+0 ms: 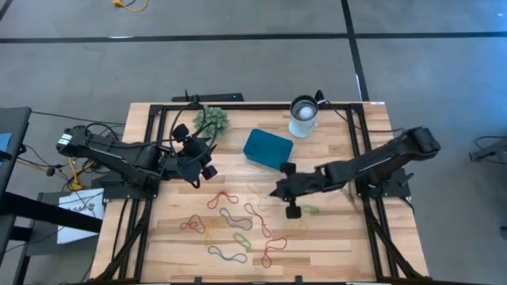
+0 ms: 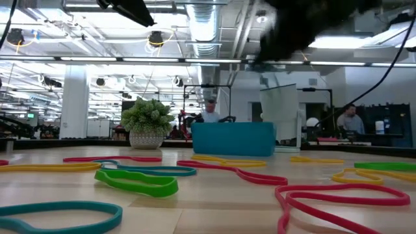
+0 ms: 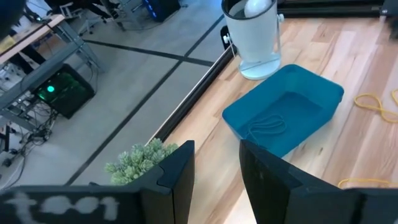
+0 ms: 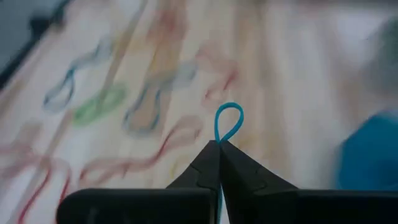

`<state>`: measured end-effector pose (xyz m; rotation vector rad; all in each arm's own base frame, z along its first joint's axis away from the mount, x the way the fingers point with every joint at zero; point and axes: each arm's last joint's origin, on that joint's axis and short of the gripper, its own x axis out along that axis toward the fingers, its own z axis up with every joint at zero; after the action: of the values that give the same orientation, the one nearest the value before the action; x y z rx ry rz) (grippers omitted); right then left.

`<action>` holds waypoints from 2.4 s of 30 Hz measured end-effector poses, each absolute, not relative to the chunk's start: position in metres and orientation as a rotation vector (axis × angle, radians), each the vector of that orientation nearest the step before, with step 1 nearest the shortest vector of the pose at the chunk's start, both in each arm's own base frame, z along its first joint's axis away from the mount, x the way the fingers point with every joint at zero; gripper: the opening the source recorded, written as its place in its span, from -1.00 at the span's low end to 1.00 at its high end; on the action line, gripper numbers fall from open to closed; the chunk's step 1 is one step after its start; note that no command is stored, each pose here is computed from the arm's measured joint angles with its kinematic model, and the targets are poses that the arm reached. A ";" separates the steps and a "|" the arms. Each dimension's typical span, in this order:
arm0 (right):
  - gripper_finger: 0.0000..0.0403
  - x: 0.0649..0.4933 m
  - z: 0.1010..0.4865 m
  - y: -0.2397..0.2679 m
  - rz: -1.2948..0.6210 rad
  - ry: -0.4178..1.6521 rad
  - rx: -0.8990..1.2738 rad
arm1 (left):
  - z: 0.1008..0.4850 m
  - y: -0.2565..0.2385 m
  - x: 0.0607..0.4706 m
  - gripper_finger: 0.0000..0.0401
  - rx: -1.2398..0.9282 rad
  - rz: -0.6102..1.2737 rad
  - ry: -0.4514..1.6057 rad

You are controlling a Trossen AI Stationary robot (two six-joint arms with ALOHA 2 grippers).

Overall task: Pick and place items into bin
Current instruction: Put the blue rubber band into the blue bin, then put the red rubber band into the blue bin

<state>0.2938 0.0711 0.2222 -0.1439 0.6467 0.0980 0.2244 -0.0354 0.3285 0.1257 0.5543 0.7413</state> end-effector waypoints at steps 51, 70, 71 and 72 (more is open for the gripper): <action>-0.42 0.361 0.162 -0.087 -0.348 0.562 -0.175 | 0.326 -0.035 0.222 -0.41 0.055 0.763 0.556; -0.48 0.272 0.259 -0.004 -0.102 0.772 0.008 | 0.269 -0.054 0.177 -0.41 0.001 0.817 0.820; -0.49 0.264 0.265 0.002 -0.084 0.780 0.016 | 0.260 -0.058 0.176 -0.41 -0.005 0.781 0.821; -0.49 0.256 0.270 0.008 -0.066 0.784 0.010 | 0.249 -0.062 0.176 -0.41 -0.011 0.752 0.816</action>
<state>0.2562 0.0076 0.2696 0.0096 0.7837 -0.0658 0.1764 -0.0622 0.2493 -0.0106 0.8164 0.7517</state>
